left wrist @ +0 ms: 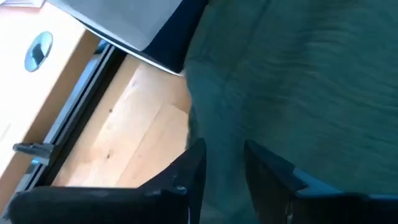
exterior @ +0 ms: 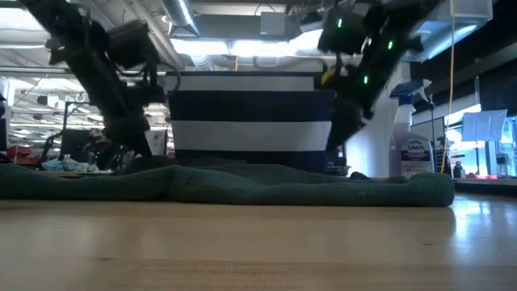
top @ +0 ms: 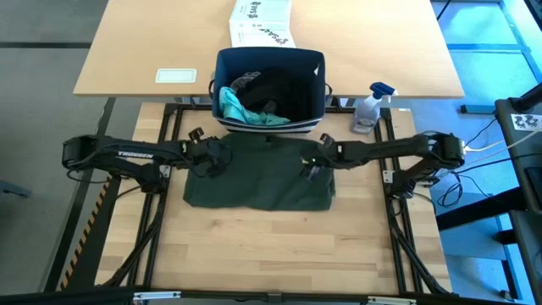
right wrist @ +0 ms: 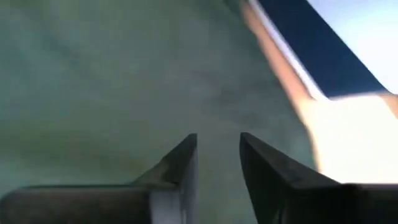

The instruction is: Fold Laundry from Bin

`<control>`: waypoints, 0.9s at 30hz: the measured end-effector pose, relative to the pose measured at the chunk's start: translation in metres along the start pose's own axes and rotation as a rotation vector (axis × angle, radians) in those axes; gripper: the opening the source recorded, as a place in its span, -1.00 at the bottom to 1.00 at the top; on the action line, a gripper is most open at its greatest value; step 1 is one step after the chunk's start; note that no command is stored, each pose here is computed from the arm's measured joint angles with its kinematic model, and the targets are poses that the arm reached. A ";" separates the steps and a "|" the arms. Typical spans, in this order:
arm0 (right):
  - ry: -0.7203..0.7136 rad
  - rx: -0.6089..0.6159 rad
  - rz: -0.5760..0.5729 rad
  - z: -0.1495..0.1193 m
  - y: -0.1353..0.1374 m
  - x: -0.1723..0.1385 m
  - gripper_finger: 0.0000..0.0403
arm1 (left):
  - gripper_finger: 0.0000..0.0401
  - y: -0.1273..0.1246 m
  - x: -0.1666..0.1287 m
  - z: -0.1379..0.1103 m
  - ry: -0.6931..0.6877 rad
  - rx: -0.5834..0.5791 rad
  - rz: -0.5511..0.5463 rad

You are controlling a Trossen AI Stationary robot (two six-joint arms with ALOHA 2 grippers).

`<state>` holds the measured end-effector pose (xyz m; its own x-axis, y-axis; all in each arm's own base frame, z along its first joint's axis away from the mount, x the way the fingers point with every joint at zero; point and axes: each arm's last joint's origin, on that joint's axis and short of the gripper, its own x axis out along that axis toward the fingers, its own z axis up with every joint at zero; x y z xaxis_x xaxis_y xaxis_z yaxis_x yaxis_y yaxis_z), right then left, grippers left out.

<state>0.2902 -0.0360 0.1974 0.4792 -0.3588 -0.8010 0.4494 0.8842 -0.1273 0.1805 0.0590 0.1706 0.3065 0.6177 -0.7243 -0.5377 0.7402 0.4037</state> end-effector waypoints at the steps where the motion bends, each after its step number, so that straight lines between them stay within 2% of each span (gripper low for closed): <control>1: -0.015 -0.014 0.035 0.001 0.007 -0.006 -0.35 | -0.49 0.000 -0.007 0.004 -0.001 -0.014 -0.014; 4: -0.050 -0.071 0.118 -0.002 0.030 -0.020 -0.29 | -0.49 -0.004 -0.025 0.010 0.004 -0.046 -0.125; 7: -0.055 -0.117 0.173 -0.012 0.053 -0.027 -0.27 | -0.49 -0.015 -0.039 0.013 0.007 -0.059 -0.325; 10: -0.072 -0.131 0.246 -0.027 0.076 -0.023 -0.27 | -0.49 -0.031 -0.046 0.004 0.080 -0.035 -0.566; 12: -0.061 -0.162 0.299 -0.040 0.089 -0.017 -0.27 | -0.50 -0.043 -0.045 -0.008 0.157 -0.025 -0.642; 15: -0.046 -0.175 0.332 -0.055 0.101 -0.010 -0.27 | -0.50 -0.059 -0.044 -0.030 0.258 -0.017 -0.652; 20: 0.061 -0.195 0.312 -0.079 0.108 0.003 -0.27 | -0.50 -0.076 -0.043 -0.063 0.385 -0.020 -0.615; 27: 0.244 -0.231 0.305 -0.109 0.118 -0.012 -0.27 | -0.50 -0.092 -0.060 -0.081 0.420 -0.072 -0.638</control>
<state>0.2551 0.1049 0.1282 0.3593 -0.0147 -0.9331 0.1220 0.9920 0.0314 0.1477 -0.0683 0.1316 0.2585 -0.0870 -0.9621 -0.4111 0.8913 -0.1911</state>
